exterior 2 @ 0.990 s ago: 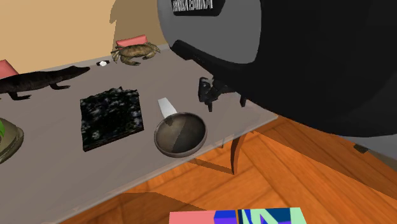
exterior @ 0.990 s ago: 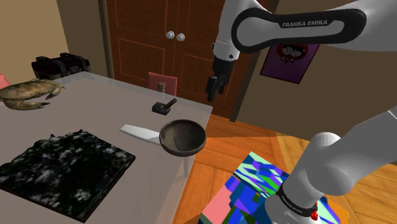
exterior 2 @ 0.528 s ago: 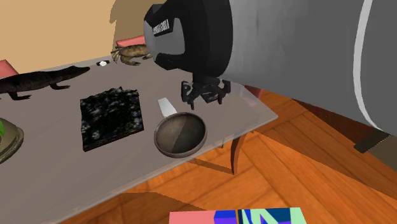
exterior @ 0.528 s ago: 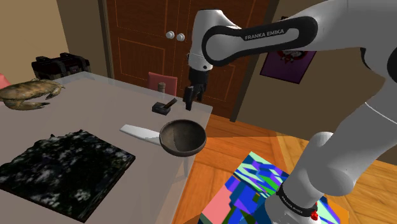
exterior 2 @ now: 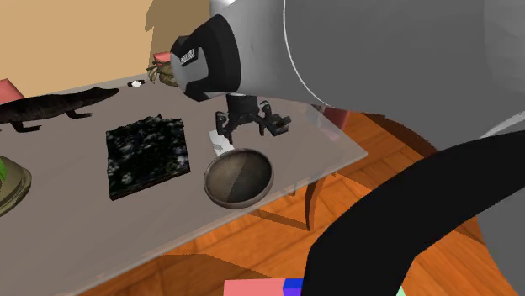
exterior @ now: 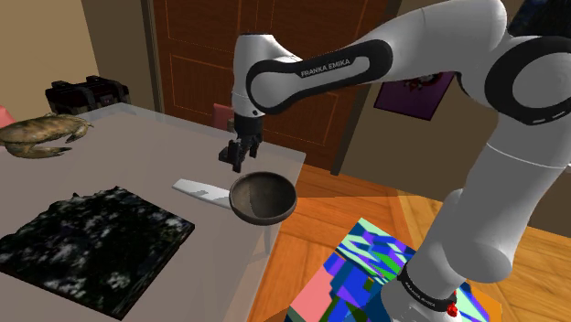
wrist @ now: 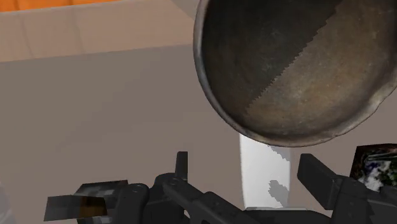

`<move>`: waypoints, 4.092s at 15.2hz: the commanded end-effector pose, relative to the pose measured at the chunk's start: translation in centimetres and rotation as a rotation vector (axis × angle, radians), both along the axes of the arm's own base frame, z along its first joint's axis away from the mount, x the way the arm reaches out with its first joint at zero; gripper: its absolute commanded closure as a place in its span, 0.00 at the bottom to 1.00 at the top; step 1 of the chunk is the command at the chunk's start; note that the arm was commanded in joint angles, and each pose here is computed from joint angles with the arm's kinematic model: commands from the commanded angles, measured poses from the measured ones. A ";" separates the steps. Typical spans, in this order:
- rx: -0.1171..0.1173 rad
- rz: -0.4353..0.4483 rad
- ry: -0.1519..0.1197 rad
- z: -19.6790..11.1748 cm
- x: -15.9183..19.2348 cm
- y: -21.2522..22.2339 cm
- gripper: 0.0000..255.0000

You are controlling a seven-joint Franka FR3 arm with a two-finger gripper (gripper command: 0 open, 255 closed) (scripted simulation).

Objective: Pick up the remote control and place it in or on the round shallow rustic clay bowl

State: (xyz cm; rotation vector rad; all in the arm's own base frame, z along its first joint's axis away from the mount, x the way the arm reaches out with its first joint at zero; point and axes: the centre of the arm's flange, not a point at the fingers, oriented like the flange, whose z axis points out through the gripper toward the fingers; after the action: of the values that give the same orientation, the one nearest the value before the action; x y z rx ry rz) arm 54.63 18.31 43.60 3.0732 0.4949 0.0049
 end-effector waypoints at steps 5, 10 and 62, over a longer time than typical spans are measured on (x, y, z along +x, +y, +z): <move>0.011 0.081 0.008 -4.2 4.3 5.0 0.00; 0.017 0.134 0.014 -7.4 6.8 8.6 0.00; 0.017 0.134 0.014 3.4 6.8 8.6 1.00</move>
State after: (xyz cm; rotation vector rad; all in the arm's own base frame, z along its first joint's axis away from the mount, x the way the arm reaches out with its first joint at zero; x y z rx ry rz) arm 61.45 26.89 46.34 3.0520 0.7037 -0.0088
